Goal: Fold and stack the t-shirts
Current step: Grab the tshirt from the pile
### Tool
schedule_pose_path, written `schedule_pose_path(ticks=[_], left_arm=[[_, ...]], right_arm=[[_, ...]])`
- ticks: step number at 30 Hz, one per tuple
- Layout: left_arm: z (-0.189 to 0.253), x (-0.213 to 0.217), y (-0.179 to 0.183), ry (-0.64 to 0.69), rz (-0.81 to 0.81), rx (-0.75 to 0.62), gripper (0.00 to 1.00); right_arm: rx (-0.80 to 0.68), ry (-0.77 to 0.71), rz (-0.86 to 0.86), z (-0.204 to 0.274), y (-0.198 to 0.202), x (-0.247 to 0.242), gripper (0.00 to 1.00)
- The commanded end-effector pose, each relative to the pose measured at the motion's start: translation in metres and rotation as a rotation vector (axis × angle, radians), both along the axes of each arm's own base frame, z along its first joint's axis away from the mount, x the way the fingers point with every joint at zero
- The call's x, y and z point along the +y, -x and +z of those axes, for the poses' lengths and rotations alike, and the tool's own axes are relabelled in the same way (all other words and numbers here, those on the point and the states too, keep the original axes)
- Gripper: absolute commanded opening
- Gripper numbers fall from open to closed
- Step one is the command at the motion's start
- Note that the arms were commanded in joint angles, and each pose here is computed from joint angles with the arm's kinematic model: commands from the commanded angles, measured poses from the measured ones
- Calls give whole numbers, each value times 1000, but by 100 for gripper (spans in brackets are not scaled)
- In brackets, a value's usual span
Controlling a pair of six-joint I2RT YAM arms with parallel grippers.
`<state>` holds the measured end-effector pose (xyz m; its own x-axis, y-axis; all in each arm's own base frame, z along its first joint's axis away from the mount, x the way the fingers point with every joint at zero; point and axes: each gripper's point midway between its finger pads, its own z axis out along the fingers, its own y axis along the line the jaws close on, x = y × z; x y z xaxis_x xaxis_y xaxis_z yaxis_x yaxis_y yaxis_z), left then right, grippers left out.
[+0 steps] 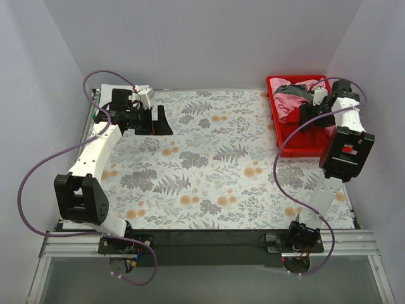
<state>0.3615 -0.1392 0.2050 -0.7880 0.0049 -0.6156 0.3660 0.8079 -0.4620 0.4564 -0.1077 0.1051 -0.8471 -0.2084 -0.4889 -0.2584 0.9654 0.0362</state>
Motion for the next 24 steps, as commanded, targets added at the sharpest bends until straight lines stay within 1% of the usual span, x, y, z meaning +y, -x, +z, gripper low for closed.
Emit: schedule_pose_path(ticks=[1, 3, 5, 6, 7, 8, 9, 12, 15, 16, 18, 19, 21, 22, 24], left_arm=[[5, 7, 0, -20, 9, -18, 97], [5, 9, 2, -26, 10, -16, 97], [4, 10, 1, -27, 11, -17, 97], [5, 11, 0, -28, 13, -22, 97], [5, 11, -1, -27, 14, -19, 97], [5, 10, -1, -26, 13, -21, 97], [5, 10, -1, -22, 17, -16, 97], [8, 9, 0, -16, 12, -25, 97], [13, 11, 0, -13, 16, -41, 97], [15, 10, -1, -12, 17, -46, 97], [17, 12, -2, -7, 23, -52, 97], [20, 12, -2, -5, 27, -59, 97], [24, 14, -5, 0, 36, -65, 97], [26, 15, -6, 1, 43, -64, 97], [34, 19, -11, 11, 63, -81, 97]], right_arm=[[-66, 1, -7, 12, -18, -2, 97], [-59, -20, 1, 9, -14, 4, 92], [-60, -27, 7, 7, -10, 7, 73], [-66, -23, 10, 10, -9, 7, 60], [-87, -18, 15, 20, -8, 8, 33], [-91, -19, 13, 22, -5, 8, 16], [-100, -14, 12, 29, -3, 9, 2], [-182, 12, 22, 66, 3, 8, 1], [-313, 20, 25, 122, 6, 6, 1], [-383, 2, 49, 150, 10, 12, 1], [-482, -1, 74, 190, 12, 16, 1], [-539, -26, 112, 213, 17, 27, 1], [-607, -68, 153, 241, 21, 42, 1], [-682, -114, 223, 271, 27, 59, 1], [-736, -173, 284, 295, 33, 78, 1]])
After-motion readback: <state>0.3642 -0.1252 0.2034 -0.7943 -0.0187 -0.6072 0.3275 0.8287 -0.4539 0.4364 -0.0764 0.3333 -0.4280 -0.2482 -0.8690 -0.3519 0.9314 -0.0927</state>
